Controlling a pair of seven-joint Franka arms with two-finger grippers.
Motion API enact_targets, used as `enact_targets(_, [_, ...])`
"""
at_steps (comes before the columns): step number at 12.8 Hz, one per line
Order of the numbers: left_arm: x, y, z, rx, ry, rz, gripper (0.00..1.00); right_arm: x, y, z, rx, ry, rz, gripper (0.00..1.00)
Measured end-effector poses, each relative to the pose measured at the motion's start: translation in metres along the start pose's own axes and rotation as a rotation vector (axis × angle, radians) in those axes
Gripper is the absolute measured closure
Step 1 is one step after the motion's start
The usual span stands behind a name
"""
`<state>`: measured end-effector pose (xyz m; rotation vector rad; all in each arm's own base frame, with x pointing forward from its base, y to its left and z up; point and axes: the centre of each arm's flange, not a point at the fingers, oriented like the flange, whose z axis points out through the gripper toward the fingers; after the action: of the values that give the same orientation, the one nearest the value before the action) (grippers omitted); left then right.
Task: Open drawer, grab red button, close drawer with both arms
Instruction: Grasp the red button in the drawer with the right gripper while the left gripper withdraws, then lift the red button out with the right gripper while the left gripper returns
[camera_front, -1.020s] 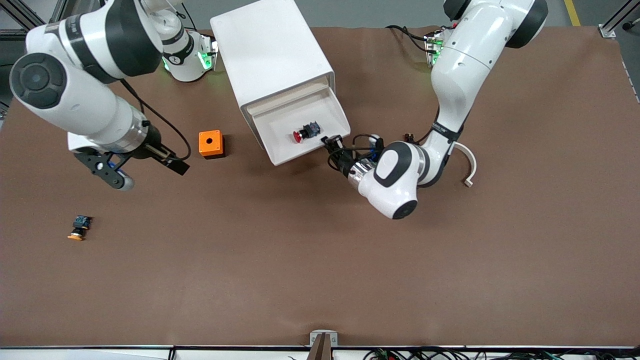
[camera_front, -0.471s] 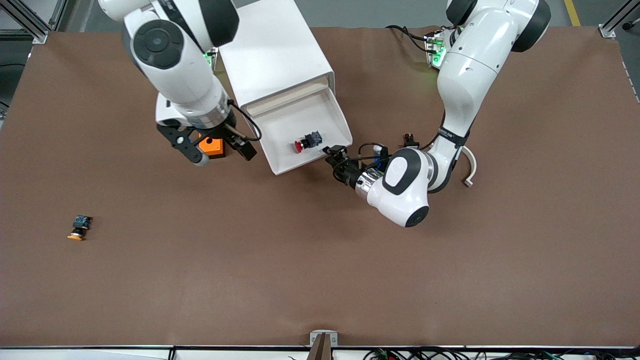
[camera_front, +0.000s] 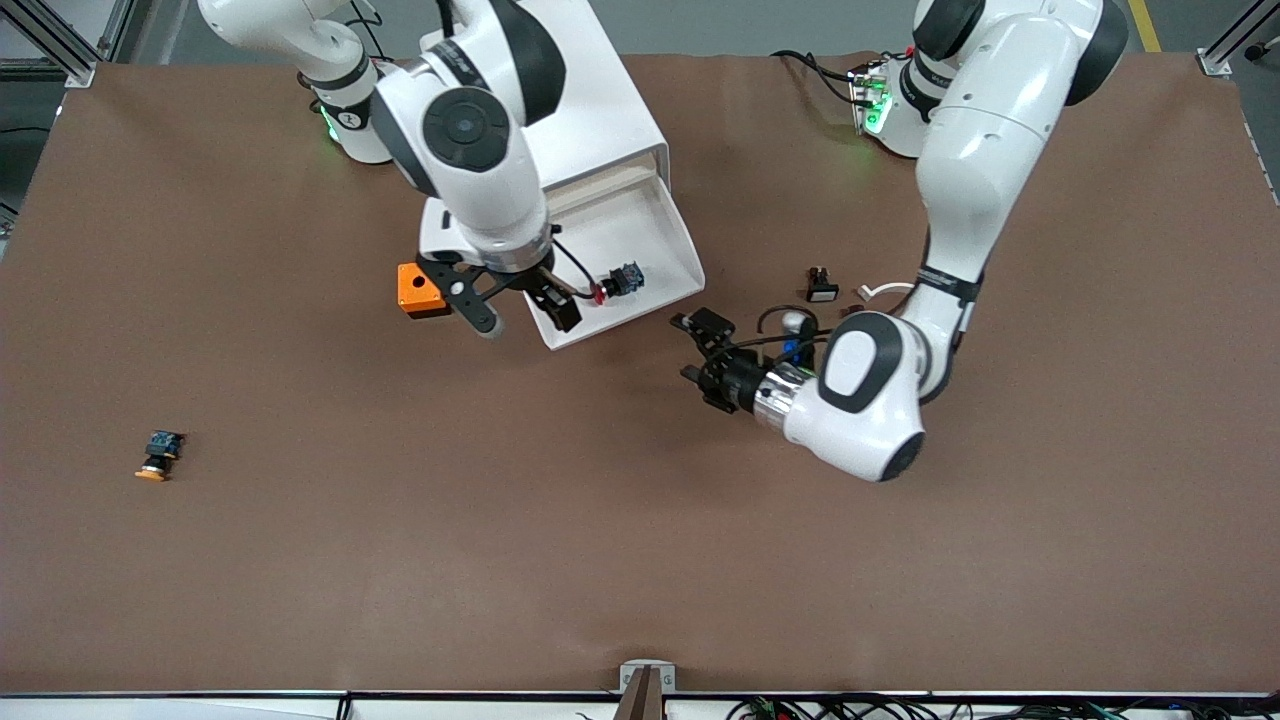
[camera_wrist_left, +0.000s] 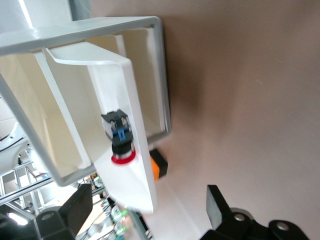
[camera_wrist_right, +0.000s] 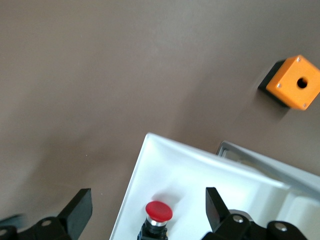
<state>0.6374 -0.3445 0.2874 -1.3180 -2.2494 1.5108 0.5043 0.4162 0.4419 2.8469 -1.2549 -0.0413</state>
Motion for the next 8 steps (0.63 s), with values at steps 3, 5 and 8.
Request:
enact_targets(3, [0.015, -0.007, -0.087, -0.026, -0.070, 0.237, 0.00, -0.044, -0.012, 0.031, -0.007, 0.008, 0.030, 0.00])
enact_targets(5, [0.033, -0.017, -0.134, -0.024, -0.090, 0.395, 0.00, -0.070, -0.015, 0.044, -0.008, 0.010, 0.039, 0.00])
enact_targets(8, [0.058, -0.028, -0.185, -0.055, -0.090, 0.653, 0.00, -0.104, -0.014, 0.056, -0.023, 0.015, 0.049, 0.00])
